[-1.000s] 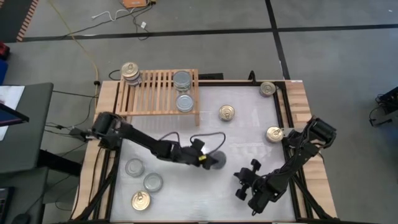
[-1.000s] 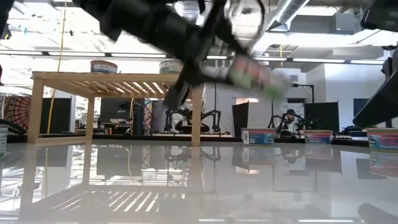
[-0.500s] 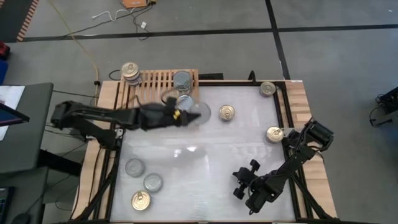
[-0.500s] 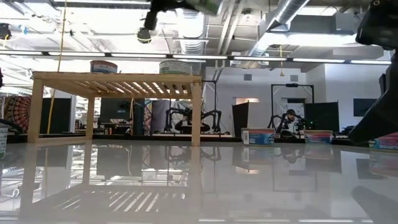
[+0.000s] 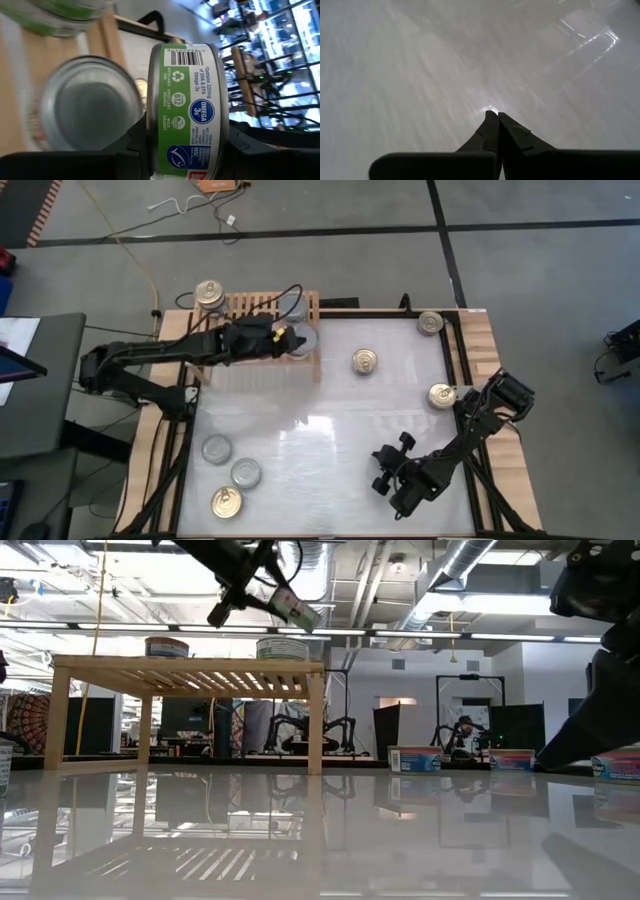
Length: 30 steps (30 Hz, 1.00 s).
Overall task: Stack canned seafood by type on shelf
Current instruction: Stack the green tuna can on top of the bottom green tuna can on the shelf
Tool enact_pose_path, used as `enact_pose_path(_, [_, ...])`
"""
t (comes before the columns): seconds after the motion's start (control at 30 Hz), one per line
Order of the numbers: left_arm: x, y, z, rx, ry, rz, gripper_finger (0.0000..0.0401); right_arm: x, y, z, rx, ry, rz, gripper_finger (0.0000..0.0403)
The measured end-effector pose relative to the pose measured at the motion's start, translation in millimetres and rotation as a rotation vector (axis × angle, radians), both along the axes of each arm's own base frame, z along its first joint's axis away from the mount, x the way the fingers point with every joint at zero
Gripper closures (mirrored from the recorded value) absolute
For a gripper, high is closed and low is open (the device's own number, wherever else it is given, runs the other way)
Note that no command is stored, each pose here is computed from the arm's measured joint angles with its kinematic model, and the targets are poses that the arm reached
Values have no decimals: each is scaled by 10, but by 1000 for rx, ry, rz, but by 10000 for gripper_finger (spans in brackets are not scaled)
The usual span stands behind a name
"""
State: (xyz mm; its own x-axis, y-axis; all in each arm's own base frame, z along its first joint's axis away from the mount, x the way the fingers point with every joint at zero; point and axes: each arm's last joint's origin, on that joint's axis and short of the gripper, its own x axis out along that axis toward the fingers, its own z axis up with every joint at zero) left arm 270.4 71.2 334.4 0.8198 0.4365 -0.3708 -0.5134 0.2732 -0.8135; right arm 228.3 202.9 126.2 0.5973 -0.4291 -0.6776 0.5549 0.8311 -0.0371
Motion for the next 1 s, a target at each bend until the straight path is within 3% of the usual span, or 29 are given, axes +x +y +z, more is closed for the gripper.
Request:
enact_pose_path(0.2, [-20,44,-19,-17,14,29,273,-5,3,0,1,0,-1,376])
enact_pose_path(0.4, [-50,59,-65,-16,67,83,232,-5,12,1,6,-4,1,375])
enact_pose_path(1.0, [-65,92,-67,-19,60,168,231,-13,27,1,10,-7,7,374])
